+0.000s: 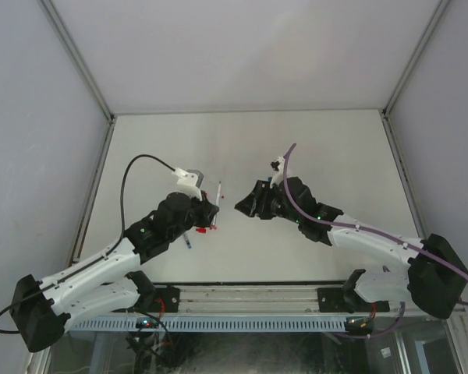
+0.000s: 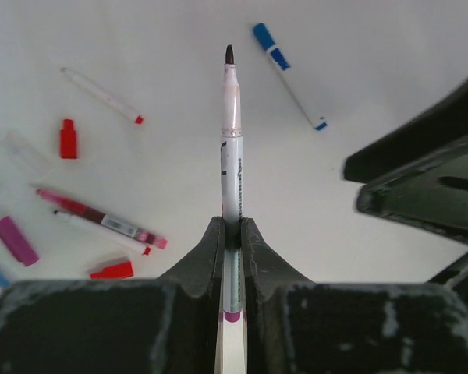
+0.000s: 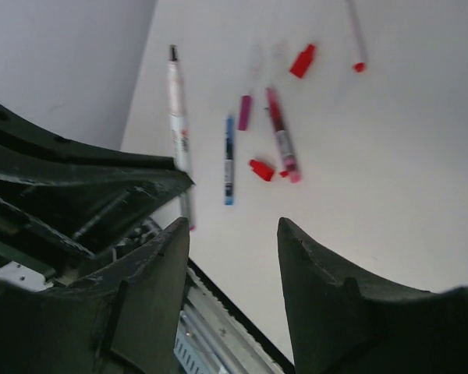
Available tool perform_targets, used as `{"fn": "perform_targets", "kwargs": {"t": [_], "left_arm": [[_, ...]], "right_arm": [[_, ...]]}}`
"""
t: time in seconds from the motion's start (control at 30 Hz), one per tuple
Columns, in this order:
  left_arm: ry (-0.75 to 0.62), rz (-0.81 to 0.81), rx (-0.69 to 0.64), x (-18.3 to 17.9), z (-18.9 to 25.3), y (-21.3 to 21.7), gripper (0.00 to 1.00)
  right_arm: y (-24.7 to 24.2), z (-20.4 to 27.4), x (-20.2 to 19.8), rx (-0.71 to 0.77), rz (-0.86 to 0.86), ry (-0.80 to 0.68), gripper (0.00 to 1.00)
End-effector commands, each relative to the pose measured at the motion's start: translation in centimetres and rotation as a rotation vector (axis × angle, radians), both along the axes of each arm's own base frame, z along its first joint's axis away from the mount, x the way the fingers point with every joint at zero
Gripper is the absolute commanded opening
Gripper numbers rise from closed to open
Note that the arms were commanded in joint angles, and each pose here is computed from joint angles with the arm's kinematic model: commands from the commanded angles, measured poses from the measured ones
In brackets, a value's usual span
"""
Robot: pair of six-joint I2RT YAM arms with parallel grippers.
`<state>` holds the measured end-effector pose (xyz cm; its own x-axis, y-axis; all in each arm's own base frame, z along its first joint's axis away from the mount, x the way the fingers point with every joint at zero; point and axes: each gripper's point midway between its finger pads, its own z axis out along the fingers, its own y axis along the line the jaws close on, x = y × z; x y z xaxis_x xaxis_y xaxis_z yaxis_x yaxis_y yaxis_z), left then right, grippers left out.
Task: Insert the pens into the pen caps
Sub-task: Pick up the pen from the center of the board.
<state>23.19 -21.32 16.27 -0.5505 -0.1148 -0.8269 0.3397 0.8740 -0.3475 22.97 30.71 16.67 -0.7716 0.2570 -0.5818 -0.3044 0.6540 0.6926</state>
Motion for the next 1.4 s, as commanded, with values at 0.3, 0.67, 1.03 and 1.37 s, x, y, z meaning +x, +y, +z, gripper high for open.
{"fn": "perform_targets", "kwargs": {"t": [0.3, 0.67, 1.03, 1.37], "left_arm": [[-0.101, -0.197, -0.118, -2.5, 2.2, -3.0, 0.0], [-0.12, -0.224, -0.128, -2.9, 2.6, -3.1, 0.0], [-0.112, -0.202, -0.115, -2.6, 1.9, -2.9, 0.4], [-0.102, -0.195, -0.112, -2.4, 1.7, -3.0, 0.34]], "right_arm": [[5.0, 5.7, 1.0, 0.294, -0.049, -0.051, 0.44], [6.8, 4.8, 0.6, 0.305, 0.027, 0.0, 0.36], [7.7, 5.8, -0.2, 0.332, 0.099, -0.034, 0.0], [8.4, 6.4, -1.4, 0.353, 0.169, -0.05, 0.0]]}}
